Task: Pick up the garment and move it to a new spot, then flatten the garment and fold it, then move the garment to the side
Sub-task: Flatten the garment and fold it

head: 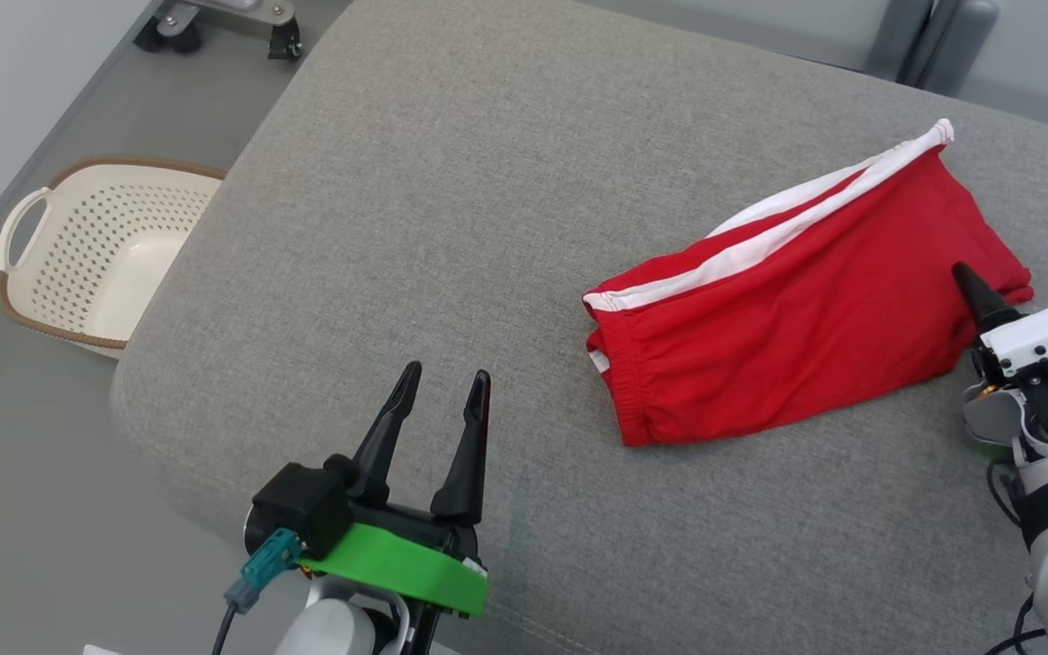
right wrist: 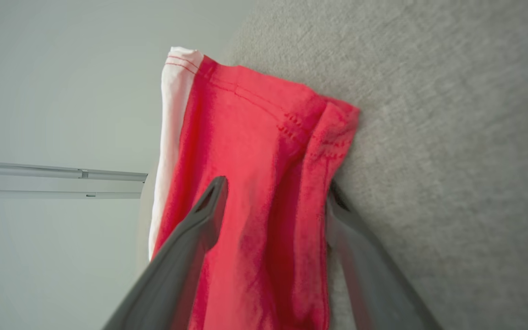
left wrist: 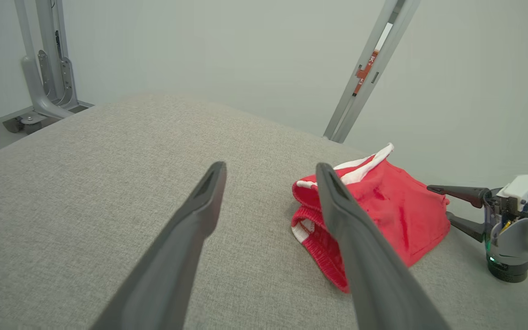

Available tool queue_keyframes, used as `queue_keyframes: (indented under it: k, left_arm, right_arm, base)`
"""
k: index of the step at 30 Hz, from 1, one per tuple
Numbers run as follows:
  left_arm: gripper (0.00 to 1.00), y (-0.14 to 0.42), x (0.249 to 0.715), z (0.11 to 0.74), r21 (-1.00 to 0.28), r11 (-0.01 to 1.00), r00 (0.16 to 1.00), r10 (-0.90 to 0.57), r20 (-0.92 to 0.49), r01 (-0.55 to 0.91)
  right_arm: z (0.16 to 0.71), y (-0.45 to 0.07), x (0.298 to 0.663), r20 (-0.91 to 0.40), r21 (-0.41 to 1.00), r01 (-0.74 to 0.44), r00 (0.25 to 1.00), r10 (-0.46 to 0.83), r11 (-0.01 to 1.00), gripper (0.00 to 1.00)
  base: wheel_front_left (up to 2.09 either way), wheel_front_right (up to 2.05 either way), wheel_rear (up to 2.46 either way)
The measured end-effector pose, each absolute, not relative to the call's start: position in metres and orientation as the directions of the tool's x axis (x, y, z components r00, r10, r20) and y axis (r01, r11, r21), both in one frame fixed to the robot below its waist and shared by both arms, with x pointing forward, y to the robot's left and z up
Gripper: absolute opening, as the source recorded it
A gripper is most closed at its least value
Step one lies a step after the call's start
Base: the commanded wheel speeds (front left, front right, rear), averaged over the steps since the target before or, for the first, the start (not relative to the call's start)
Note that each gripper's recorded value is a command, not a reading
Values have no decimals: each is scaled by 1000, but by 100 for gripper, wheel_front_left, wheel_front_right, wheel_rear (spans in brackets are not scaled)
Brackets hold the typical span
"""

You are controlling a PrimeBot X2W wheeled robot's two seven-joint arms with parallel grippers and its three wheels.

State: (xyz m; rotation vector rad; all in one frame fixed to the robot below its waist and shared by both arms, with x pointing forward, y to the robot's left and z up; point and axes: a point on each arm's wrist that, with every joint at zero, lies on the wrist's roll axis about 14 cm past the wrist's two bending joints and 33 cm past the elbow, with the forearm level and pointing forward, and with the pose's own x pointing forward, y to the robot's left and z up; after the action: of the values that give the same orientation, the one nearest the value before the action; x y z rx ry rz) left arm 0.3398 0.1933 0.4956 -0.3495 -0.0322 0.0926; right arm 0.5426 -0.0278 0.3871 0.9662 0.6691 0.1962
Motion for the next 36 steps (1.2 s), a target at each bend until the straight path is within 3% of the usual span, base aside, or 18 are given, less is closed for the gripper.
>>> queue_keyframes:
  k: [14, 15, 16, 26, 36]
  left_arm:
    - [100, 203, 335, 488, -340, 930, 990, 143, -23, -142]
    - [100, 204, 335, 488, -339, 930, 989, 145, -23, -144]
    - [100, 204, 335, 488, -338, 930, 989, 146, -22, -145]
    - [100, 204, 335, 493, -342, 930, 990, 144, -4, -137]
    - [100, 194, 340, 493, -354, 931, 995, 100, 8, -90]
  right_arm:
    - [378, -1, 576, -478, 794, 139, 744, 466, 592, 100]
    - [378, 0, 577, -479, 794, 139, 743, 468, 592, 63]
    - [379, 1, 578, -477, 794, 136, 744, 468, 593, 0]
    - [396, -7, 576, -432, 808, 132, 795, 426, 574, 0]
    - [403, -68, 559, -401, 811, 196, 872, 280, 551, 0]
  base:
    - [0, 0, 0]
    - [0, 0, 0]
    - [0, 0, 0]
    - [0, 0, 0]
    - [0, 0, 0]
